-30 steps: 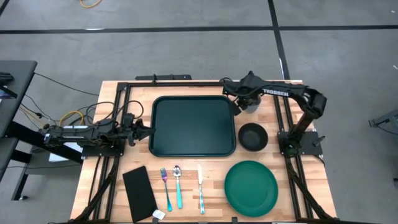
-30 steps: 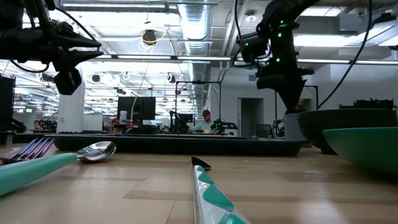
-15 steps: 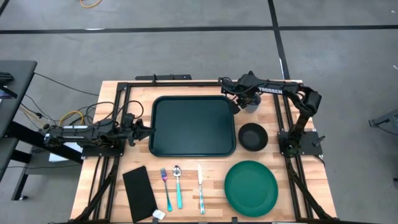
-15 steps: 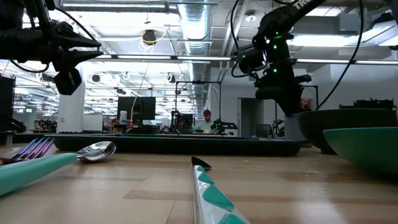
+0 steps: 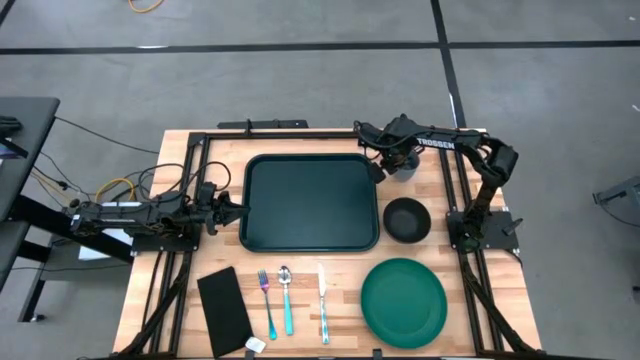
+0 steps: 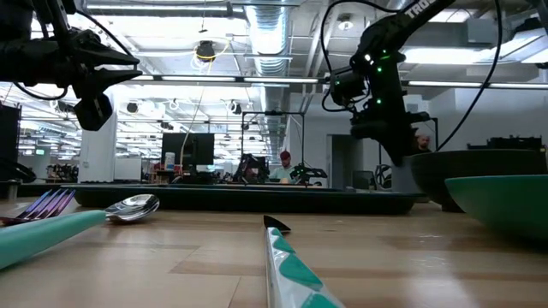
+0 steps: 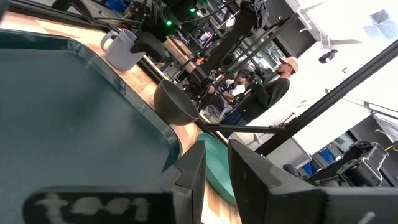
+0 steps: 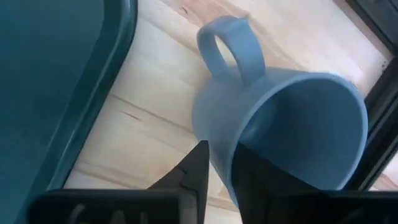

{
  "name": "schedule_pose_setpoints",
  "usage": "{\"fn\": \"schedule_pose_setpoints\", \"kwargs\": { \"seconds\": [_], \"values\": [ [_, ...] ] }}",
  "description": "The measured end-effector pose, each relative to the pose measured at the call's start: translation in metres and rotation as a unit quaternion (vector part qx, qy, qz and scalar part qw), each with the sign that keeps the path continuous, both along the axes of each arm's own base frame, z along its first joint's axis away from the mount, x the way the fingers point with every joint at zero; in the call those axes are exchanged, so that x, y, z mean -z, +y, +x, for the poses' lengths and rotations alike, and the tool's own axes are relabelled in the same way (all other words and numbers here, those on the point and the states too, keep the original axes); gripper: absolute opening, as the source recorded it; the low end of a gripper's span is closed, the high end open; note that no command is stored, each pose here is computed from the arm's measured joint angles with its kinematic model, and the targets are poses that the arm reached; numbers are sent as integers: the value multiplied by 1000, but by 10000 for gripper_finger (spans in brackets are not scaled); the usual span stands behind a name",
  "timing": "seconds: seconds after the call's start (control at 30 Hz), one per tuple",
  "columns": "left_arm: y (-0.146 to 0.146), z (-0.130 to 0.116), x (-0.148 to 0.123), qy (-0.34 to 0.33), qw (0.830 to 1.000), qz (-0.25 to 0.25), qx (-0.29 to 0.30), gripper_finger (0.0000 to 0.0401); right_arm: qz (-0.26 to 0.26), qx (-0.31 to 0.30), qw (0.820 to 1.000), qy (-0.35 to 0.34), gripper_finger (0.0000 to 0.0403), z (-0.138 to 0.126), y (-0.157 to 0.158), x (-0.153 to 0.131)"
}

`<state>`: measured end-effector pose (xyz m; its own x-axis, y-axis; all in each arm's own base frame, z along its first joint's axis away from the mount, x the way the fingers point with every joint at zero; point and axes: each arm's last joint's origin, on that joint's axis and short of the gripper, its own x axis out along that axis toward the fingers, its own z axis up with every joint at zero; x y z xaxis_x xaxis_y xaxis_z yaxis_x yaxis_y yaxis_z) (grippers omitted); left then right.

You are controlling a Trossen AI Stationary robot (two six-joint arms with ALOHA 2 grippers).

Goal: Set up tray
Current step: Put the gray mug on the top right of the black tray

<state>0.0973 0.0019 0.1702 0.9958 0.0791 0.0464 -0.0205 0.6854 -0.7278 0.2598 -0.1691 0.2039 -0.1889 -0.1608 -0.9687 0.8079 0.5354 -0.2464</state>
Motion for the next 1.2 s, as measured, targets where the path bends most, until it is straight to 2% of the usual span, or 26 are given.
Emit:
{"fn": "schedule_pose_setpoints", "kwargs": {
  "seconds": [0.13,0.4,0.67,0.87,1.03,1.2],
  "values": [
    [0,0,0,0,1000,0,0,57,2,1,1000,-2,8,0,-1,0],
    [0,0,0,0,1000,2,0,57,5,5,1000,5,5,-4,-2,-5],
    [0,0,0,0,1000,2,0,57,-40,-18,995,-93,2,12,15,-70],
    [0,0,0,0,1000,2,-1,57,-45,-69,984,-155,1,47,36,-104],
    [0,0,0,1,1000,13,-2,57,-34,-114,981,-155,1,77,42,-104],
    [0,0,0,2,1000,20,-3,57,-10,-131,984,-123,1,97,36,-76]
  ]
}}
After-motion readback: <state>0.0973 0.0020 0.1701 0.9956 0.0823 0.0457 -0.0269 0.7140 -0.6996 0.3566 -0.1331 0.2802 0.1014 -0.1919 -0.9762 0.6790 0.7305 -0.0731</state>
